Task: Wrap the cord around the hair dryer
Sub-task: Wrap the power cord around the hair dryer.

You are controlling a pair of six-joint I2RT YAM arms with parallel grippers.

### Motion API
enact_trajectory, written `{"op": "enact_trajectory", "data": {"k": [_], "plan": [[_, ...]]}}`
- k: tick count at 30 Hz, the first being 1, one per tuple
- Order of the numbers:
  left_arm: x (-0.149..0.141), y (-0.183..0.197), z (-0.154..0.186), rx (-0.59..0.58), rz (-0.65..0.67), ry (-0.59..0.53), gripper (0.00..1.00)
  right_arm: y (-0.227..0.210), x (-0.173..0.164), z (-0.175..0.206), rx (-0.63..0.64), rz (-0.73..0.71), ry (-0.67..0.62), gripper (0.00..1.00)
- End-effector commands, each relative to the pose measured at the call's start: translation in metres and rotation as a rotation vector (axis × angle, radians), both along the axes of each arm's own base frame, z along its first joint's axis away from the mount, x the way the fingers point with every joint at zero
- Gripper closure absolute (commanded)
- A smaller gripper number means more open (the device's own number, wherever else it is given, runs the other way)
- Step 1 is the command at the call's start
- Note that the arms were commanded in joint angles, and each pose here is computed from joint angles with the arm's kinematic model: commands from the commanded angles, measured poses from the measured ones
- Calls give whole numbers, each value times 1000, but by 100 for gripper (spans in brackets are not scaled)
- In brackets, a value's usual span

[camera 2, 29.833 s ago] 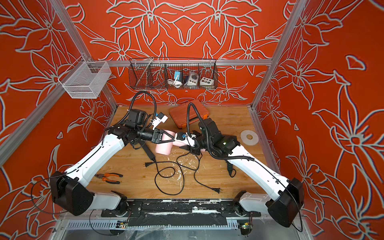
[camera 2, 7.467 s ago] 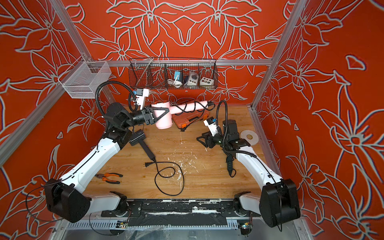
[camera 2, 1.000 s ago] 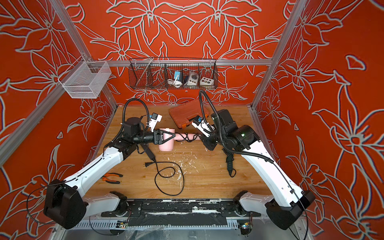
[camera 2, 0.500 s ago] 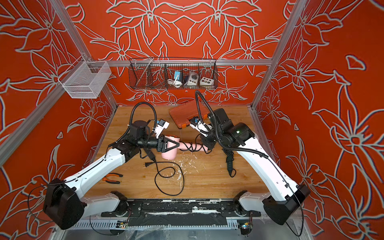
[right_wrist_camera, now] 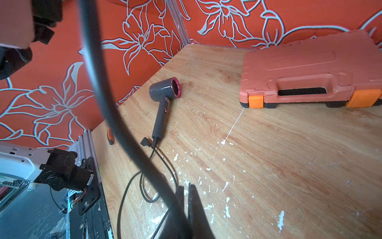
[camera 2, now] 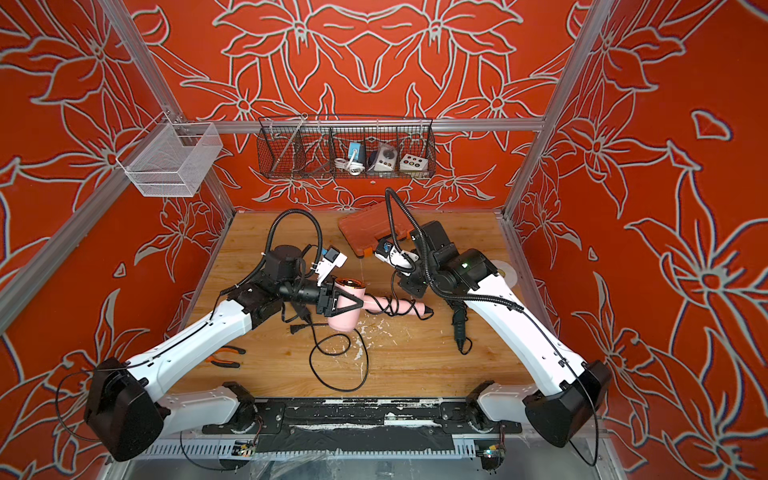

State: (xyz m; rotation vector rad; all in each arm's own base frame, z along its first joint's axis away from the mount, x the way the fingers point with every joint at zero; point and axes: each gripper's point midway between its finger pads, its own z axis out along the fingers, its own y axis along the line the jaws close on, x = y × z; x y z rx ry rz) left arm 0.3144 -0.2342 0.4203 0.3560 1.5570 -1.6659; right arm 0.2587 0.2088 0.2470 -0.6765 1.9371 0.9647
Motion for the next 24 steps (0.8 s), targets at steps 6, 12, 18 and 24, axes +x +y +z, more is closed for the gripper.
{"op": "enact_trajectory", "data": {"k": [6,12,18,24], "plan": [[25,19,-5,97,211,-62,100,6,-48,-5,-124,49,32,100],[38,25,-44,229,287,-2,100,7,-68,15,-232,92,9,100],[36,23,-81,301,263,48,100,2,-67,46,-351,115,-63,100],[15,16,-114,352,165,86,100,-7,-47,64,-535,128,-159,100]]}}
